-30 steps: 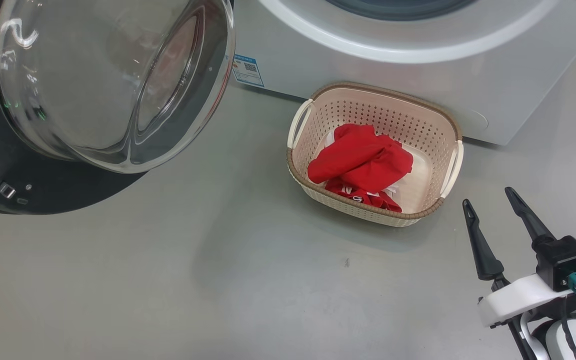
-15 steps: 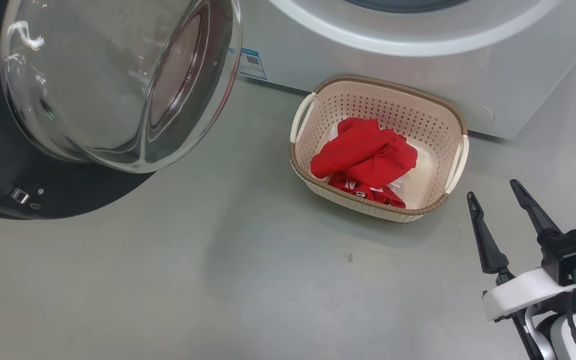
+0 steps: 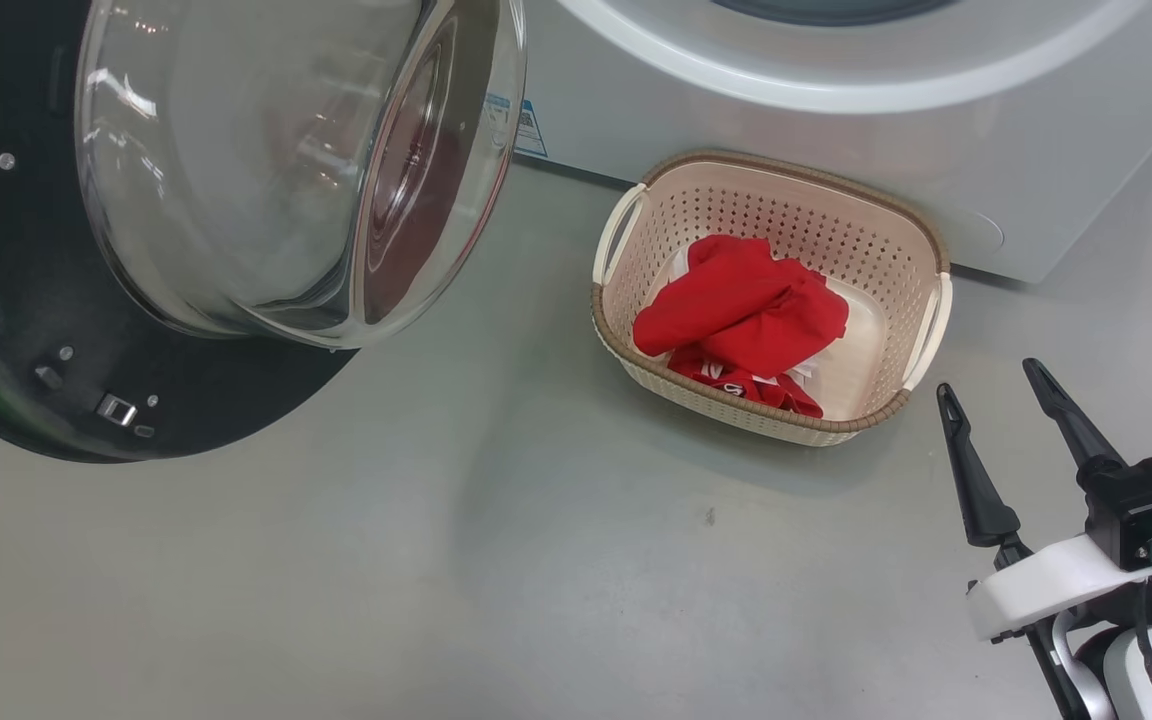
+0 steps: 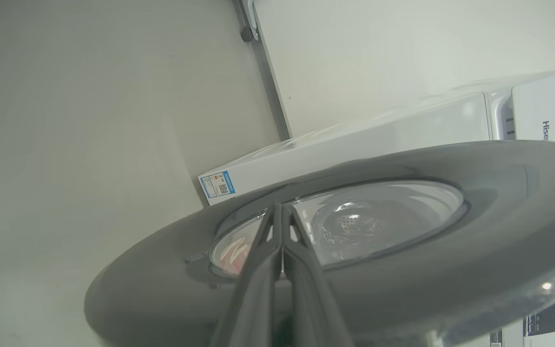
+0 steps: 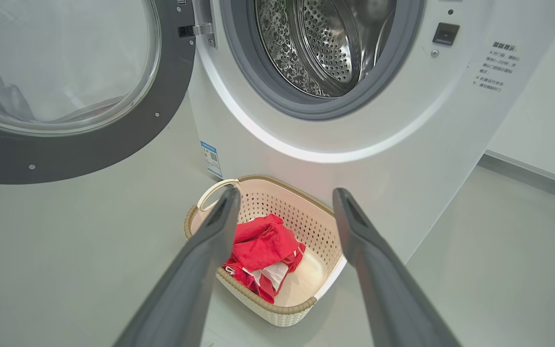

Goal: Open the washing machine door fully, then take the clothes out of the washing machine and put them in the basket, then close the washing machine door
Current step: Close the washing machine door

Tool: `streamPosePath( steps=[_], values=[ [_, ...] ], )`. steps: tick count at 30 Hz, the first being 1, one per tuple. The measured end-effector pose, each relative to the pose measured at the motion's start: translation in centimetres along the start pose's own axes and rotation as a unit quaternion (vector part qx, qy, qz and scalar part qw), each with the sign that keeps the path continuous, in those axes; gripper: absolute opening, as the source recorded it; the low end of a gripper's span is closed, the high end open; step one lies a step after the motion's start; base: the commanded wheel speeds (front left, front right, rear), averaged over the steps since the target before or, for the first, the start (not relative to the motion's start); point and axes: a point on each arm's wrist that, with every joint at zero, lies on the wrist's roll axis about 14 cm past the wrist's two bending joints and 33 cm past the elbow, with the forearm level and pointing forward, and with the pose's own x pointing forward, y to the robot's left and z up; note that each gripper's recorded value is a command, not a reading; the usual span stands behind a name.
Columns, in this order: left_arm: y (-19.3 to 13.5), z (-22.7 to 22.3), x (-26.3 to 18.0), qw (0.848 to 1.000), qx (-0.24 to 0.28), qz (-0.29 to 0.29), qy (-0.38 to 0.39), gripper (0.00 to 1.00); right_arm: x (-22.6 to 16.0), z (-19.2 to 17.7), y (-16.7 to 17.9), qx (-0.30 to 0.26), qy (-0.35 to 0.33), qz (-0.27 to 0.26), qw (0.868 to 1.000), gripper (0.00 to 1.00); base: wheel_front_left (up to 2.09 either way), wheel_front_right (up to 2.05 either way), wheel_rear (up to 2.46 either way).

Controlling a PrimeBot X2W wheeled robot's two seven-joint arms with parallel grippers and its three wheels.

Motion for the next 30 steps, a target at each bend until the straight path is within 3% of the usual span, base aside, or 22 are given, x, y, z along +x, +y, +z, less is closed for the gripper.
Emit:
streamPosePath(
  steps=[14,30],
  values=[
    [-2.0,-4.5,0.7,0.995,0.0,-0.044,0.092,0.0,0.1,0.9,0.4,0.006,-0.015,-0.001,1.0,1.0,0.0,0.0,0.0],
    [-4.5,-12.4,1.1,0.97,0.004,-0.103,0.22,0.0,-1.6,1.2,-0.8,0.025,-0.029,-0.041,0.998,1.0,0.0,0.0,0.0]
  ],
)
